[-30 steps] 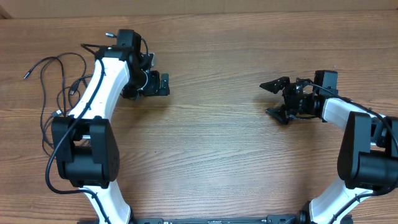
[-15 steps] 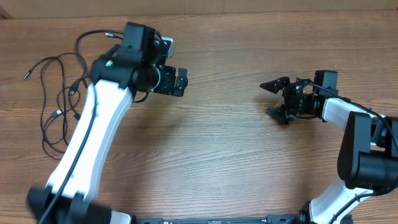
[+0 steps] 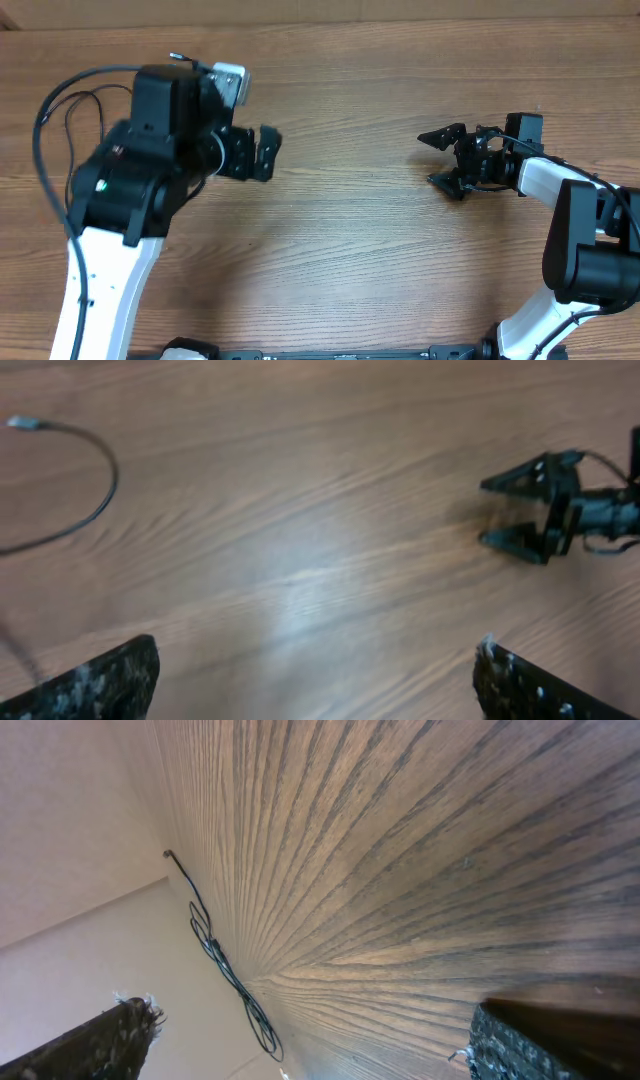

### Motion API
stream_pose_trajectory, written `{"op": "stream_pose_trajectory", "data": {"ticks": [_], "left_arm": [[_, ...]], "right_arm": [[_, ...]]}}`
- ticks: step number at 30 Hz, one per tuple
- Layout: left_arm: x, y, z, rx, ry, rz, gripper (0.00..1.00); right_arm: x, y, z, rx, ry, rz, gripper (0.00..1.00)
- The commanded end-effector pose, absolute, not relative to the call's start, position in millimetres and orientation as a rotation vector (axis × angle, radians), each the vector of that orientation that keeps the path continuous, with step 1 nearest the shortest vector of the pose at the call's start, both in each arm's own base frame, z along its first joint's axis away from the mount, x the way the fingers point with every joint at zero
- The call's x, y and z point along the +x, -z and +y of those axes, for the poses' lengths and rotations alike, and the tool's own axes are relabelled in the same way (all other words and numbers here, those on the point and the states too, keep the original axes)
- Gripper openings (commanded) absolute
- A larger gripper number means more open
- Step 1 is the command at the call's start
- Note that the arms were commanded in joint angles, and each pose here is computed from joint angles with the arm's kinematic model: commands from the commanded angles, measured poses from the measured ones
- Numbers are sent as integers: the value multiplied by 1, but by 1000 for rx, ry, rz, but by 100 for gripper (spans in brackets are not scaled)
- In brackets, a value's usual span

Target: Untangle cables

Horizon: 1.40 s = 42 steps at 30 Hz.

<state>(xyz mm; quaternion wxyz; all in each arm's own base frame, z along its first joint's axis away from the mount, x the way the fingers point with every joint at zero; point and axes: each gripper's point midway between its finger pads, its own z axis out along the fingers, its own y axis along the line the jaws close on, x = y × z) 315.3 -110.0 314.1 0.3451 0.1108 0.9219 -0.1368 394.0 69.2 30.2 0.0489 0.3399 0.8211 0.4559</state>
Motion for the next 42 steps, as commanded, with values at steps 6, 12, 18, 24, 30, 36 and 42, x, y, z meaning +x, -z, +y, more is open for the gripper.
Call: {"op": "stream_pose_trajectory", "data": {"ticks": [6, 12, 18, 24, 30, 36, 42], "left_arm": [[293, -331, -88, 276, 244, 2348, 100], [308, -329, -93, 274, 263, 2242, 100], [334, -308, -109, 293, 335, 2055, 100], [343, -274, -117, 295, 383, 1878, 99], [330, -239, -114, 265, 406, 1752, 100], [303, -200, -104, 251, 392, 1701, 99], [282, -185, -96, 238, 381, 1623, 100]], "right_arm": [[388, -3, 56, 1094, -1247, 2546, 100], [388, -3, 56, 1094, -1247, 2546, 100], [388, -3, 56, 1094, -1247, 2546, 100], [388, -3, 56, 1094, -1247, 2546, 100], [388, -3, 56, 1094, -1247, 2546, 100], [388, -3, 56, 1094, -1247, 2546, 100], [388, -3, 56, 1094, -1247, 2546, 100]]}}
